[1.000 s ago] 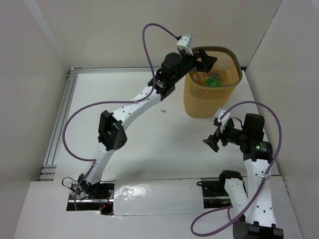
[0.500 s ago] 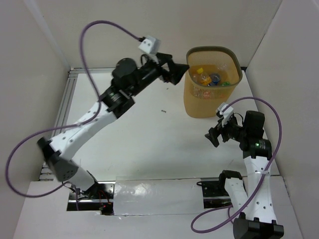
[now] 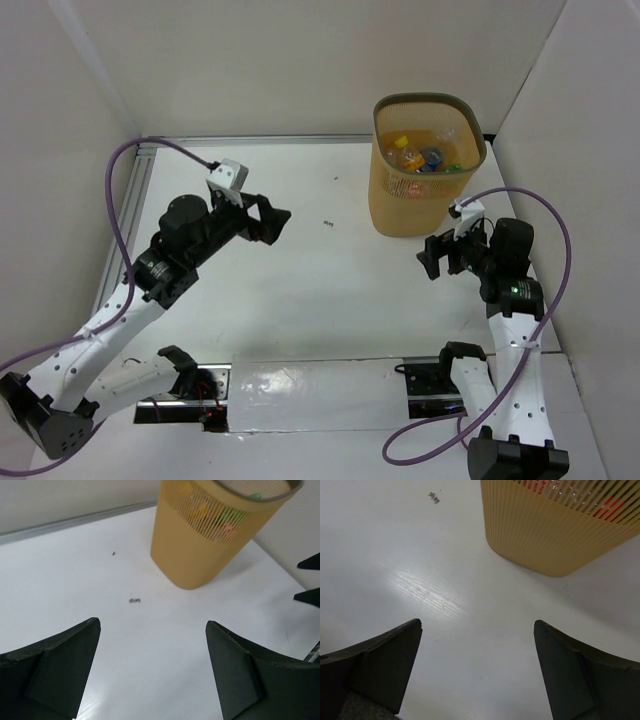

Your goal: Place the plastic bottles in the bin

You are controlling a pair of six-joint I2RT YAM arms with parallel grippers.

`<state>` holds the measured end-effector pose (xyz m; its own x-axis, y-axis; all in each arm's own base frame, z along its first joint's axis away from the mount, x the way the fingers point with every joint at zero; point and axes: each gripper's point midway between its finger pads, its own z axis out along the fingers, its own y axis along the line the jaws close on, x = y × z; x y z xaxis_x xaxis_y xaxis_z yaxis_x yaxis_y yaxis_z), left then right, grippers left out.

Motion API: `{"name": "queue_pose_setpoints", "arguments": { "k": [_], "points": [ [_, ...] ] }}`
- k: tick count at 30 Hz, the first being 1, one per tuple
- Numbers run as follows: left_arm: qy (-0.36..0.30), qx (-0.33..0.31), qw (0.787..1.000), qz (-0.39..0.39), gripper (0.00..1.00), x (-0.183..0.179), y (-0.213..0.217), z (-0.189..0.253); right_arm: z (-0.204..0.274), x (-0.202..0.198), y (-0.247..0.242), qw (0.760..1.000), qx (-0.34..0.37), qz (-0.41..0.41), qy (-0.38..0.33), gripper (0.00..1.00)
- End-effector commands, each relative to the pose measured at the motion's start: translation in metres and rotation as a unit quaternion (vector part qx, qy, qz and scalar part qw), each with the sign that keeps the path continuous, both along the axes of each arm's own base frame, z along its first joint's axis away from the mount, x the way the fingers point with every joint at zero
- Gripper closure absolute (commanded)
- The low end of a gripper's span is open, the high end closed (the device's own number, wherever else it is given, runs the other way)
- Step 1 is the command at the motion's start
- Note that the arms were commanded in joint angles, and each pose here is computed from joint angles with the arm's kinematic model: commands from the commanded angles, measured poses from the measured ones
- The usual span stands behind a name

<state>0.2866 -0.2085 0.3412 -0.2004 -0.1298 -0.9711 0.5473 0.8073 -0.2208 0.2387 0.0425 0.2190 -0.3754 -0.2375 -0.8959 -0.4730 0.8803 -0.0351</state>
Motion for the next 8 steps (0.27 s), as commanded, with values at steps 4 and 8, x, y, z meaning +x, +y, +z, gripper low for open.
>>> {"name": "queue_pose_setpoints", "arguments": {
  "k": [4,8],
  "points": [
    [0.012,-0.024,0.999,0.025,0.01,-0.022,0.032,-0.009,0.006,0.011,-0.009,0.998,0.022,-0.052,-0.021,0.00],
    [0.025,-0.023,0.999,0.026,0.01,-0.028,0.038,-0.021,0.012,0.017,-0.016,0.996,0.020,-0.073,-0.039,0.00]
  ]
}}
